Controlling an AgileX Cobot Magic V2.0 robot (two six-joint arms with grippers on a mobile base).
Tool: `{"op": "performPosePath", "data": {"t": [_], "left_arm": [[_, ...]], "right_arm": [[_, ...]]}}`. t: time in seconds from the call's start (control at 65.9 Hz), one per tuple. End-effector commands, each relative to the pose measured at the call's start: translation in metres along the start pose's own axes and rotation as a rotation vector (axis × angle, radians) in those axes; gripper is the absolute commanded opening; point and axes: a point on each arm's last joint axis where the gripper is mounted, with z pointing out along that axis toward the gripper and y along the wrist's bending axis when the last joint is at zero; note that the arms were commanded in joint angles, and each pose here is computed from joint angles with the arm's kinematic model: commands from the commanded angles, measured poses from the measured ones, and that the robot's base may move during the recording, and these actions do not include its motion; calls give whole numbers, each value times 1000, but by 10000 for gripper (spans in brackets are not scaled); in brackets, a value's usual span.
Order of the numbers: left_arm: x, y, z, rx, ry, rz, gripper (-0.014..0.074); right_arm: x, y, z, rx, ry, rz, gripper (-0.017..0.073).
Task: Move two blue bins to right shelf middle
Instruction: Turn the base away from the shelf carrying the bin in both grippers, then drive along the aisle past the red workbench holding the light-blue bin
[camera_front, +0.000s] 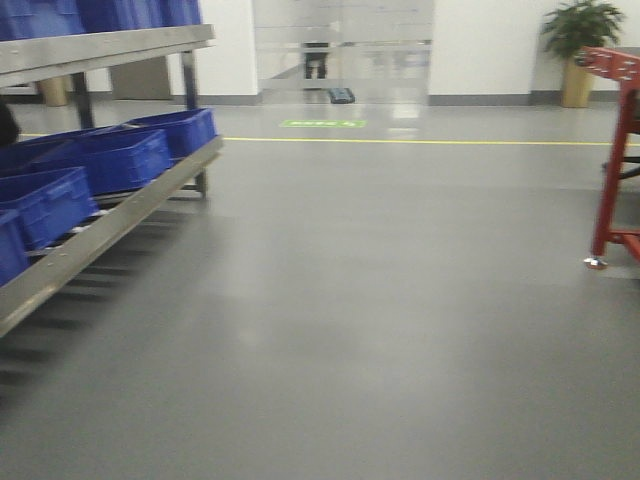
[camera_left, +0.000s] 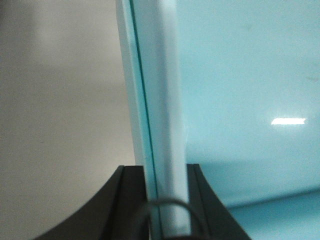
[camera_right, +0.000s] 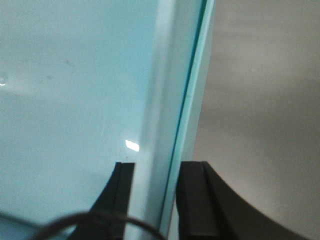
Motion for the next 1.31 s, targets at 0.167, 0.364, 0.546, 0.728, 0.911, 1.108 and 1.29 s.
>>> {"op": "performPosePath", "data": {"t": [0.167,0.364,0.546,0.728,0.911,1.108,1.29], "left_arm": [[-14,-7,-14,65,-142,-3,-111],[-14,-7,-14,65,-142,-3,-111],[-14,-7,-14,65,-142,-3,-111],[-14,-7,-14,65,-142,-3,-111],[-14,-7,-14,65,-142,-3,-111],[-14,-7,-14,65,-142,-3,-111],[-14,-7,-14,65,-142,-3,-111]], "right_arm": [[-10,7,-11,-50,-94,14,-153],[-10,7,-11,-50,-94,14,-153],[-10,7,-11,-50,-94,14,-153],[-10,7,-11,-50,-94,14,-153],[-10,7,-11,-50,-94,14,-153],[-10,7,-11,-50,-94,14,-153],[-10,7,-11,-50,-94,14,-153]]}}
